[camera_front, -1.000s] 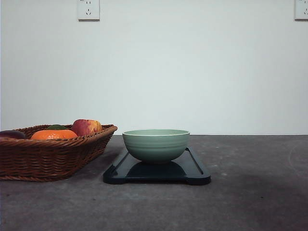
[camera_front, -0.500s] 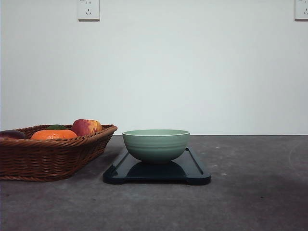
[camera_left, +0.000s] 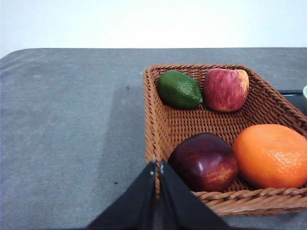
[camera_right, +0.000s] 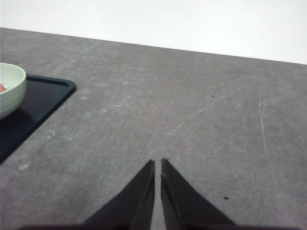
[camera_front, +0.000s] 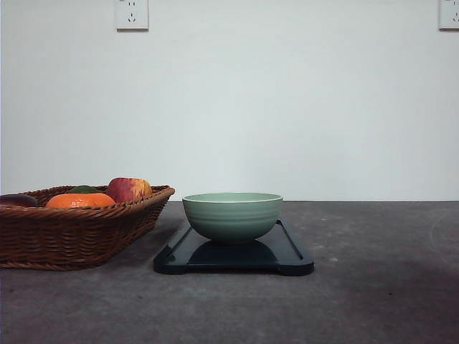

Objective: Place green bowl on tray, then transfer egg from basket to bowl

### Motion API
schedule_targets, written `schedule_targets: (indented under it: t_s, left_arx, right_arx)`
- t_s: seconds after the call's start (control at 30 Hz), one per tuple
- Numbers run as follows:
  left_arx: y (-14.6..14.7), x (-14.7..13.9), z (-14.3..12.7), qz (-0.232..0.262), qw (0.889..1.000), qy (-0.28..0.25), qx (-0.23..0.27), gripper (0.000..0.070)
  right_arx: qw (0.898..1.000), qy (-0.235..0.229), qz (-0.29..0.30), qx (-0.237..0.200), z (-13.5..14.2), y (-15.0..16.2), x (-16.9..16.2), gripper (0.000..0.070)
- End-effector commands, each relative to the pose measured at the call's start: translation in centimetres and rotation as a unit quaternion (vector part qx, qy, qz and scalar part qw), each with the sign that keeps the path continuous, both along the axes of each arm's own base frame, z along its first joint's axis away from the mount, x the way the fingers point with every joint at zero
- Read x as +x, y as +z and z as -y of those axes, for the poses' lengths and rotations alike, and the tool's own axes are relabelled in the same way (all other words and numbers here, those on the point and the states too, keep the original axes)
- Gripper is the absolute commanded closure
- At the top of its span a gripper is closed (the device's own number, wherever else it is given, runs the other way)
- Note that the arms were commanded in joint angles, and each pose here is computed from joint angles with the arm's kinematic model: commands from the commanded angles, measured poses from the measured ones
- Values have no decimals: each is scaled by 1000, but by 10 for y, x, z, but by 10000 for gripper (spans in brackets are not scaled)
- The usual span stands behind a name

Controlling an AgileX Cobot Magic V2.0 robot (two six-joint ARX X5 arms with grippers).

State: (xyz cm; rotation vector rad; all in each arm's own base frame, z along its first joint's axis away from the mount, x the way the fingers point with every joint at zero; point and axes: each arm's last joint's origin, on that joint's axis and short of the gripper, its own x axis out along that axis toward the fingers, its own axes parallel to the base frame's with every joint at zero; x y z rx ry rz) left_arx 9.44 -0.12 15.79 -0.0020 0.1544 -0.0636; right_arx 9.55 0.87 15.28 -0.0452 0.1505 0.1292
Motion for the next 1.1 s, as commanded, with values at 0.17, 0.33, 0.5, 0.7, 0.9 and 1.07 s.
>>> schedule_targets:
  t_s: [0.17,0.33,0.5,0.7,0.9,1.07]
  left_arx:
    - [-4,0,0,-5,1000,2,2,700]
    - [-4,0,0,-4,1000,2,2,700]
    - [-4,0,0,-4,1000,2,2,700]
    - [-4,0,0,-4,1000,2,2,700]
    - [-4,0,0,-4,1000,2,2,700]
    - [-4,0,0,-4,1000,2,2,700]
  right_arx:
    - [1000,-1,1,8,0,-1,0,684]
    - [1000,-2,1,8,0,-1,0,684]
    - [1000,-2,1,9,0,-1,0,684]
    - [1000,-2,1,8,0,-1,0,684]
    - [1000,-1,1,8,0,-1,0,684]
    - [1000,-1,1,8,0,-1,0,684]
